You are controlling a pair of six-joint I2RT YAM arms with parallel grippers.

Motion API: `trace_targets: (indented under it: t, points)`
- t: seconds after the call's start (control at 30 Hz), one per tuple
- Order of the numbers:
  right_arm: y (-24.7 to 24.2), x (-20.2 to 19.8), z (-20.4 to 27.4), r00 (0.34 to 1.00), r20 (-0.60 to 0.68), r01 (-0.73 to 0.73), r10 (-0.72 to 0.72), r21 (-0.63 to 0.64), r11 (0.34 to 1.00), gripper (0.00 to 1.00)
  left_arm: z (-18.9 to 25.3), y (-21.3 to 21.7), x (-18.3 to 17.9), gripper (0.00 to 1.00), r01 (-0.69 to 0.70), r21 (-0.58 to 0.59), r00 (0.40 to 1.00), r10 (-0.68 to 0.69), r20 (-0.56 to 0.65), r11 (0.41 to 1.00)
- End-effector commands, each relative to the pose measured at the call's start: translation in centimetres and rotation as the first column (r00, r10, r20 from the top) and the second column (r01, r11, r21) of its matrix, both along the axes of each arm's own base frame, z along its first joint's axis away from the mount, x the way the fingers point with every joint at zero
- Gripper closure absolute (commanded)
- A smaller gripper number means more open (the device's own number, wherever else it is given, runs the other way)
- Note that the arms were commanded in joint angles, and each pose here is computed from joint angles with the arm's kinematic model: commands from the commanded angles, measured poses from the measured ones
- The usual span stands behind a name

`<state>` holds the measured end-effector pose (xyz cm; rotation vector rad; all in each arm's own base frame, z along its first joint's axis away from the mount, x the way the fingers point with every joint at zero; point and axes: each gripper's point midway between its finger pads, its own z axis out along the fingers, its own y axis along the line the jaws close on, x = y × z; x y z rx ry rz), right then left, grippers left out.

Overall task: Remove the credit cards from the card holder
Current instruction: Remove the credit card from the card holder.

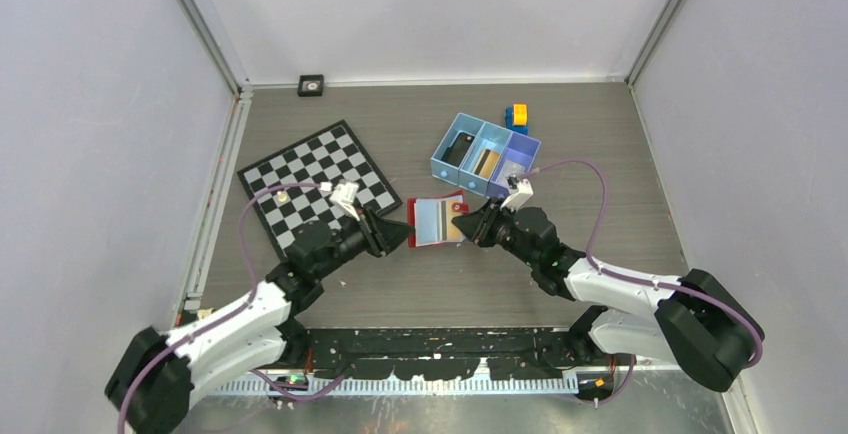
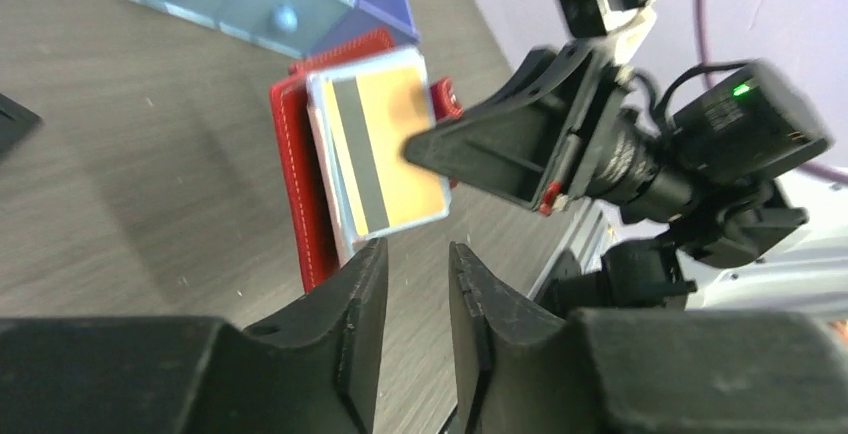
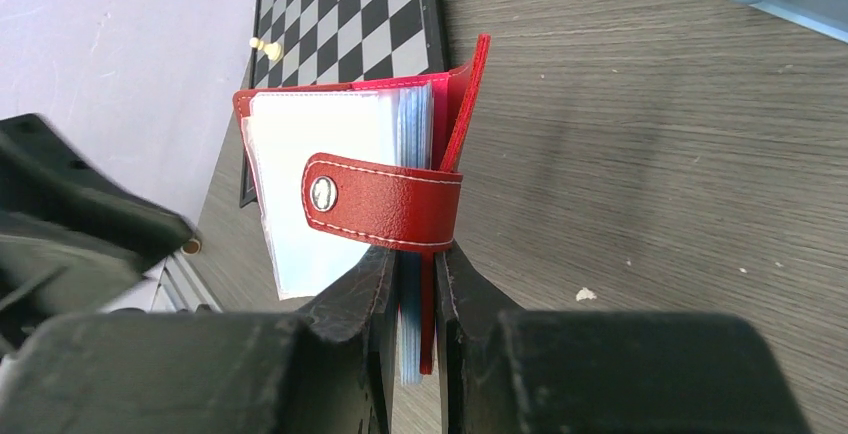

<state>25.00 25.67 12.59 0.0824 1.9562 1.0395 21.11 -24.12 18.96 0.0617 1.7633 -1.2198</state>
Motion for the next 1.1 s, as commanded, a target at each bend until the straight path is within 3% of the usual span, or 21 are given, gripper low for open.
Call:
trace_targets:
  t: [0.0,0.23,0.5,1.07]
  points:
    - [1.5,0.7,4.3,0.995,0.097,-0.042,0.033,0.096,0.995,1.0,1.3,-3.3,-0.3,0.72,0.142,-0.032,0.99,-0.142,0.023,0.989]
    - [1.9,0.0,5.0,0.993,0.101,-0.079,0.066,0.128,0.989,0.99,-0.5,-5.1,0.7,0.75,0.182,0.014,0.983,-0.182,-0.013,0.983]
    - [2.2,-0.9,6.1,0.99,0.106,-0.115,0.096,0.19,0.975,1.0,-2.6,-3.5,2.5,0.74,0.054,0.127,0.996,-0.046,-0.071,0.99]
    - [3.1,-2.4,7.8,0.98,0.12,-0.193,0.161,0.336,0.922,0.99,-1.5,-4.1,1.6,0.73,0.127,-0.007,0.984,-0.126,-0.122,0.992]
